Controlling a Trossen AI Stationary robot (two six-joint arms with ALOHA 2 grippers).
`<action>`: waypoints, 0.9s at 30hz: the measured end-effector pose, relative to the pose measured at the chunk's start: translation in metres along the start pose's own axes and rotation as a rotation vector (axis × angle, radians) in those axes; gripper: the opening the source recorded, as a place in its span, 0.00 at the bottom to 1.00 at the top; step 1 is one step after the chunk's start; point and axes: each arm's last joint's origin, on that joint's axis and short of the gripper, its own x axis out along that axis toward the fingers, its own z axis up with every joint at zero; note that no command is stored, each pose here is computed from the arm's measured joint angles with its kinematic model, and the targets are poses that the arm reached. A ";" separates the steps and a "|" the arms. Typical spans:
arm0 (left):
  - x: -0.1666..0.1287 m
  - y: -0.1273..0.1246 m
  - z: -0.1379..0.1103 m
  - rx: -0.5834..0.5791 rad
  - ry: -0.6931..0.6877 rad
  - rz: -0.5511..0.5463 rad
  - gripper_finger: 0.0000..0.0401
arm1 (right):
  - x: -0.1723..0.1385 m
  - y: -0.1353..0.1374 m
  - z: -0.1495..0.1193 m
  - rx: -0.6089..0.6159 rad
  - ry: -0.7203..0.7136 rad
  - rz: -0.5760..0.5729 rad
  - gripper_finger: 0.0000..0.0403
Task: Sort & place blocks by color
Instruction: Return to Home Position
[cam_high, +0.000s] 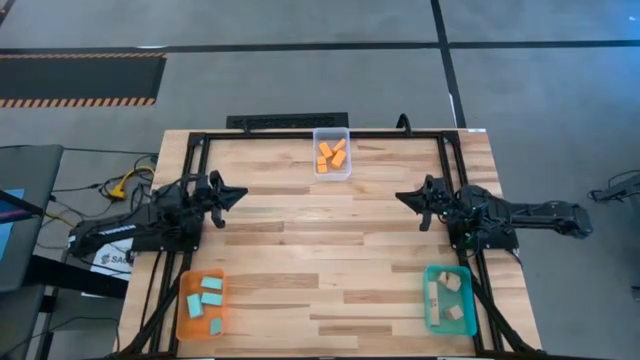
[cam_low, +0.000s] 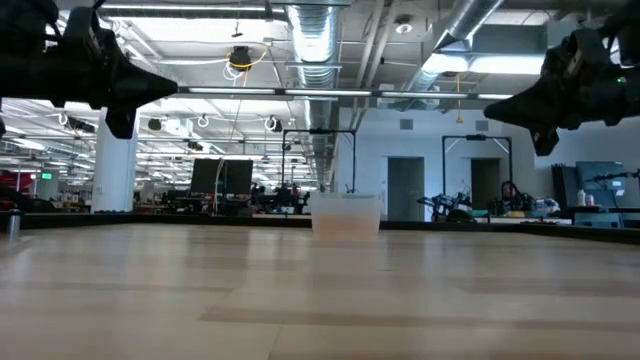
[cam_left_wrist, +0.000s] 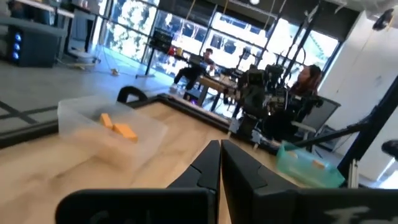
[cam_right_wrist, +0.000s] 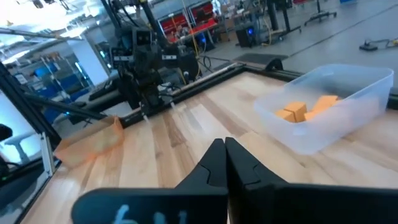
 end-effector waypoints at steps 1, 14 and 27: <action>-0.001 0.000 0.001 -0.004 -0.007 0.003 0.00 | -0.001 -0.001 -0.002 -0.005 -0.004 -0.001 0.01; 0.001 0.002 -0.005 0.184 0.051 0.030 0.00 | -0.004 -0.005 -0.006 -0.236 0.041 -0.020 0.02; 0.001 0.003 -0.005 0.179 0.050 0.030 0.00 | -0.003 -0.005 -0.009 -0.404 0.073 -0.008 0.02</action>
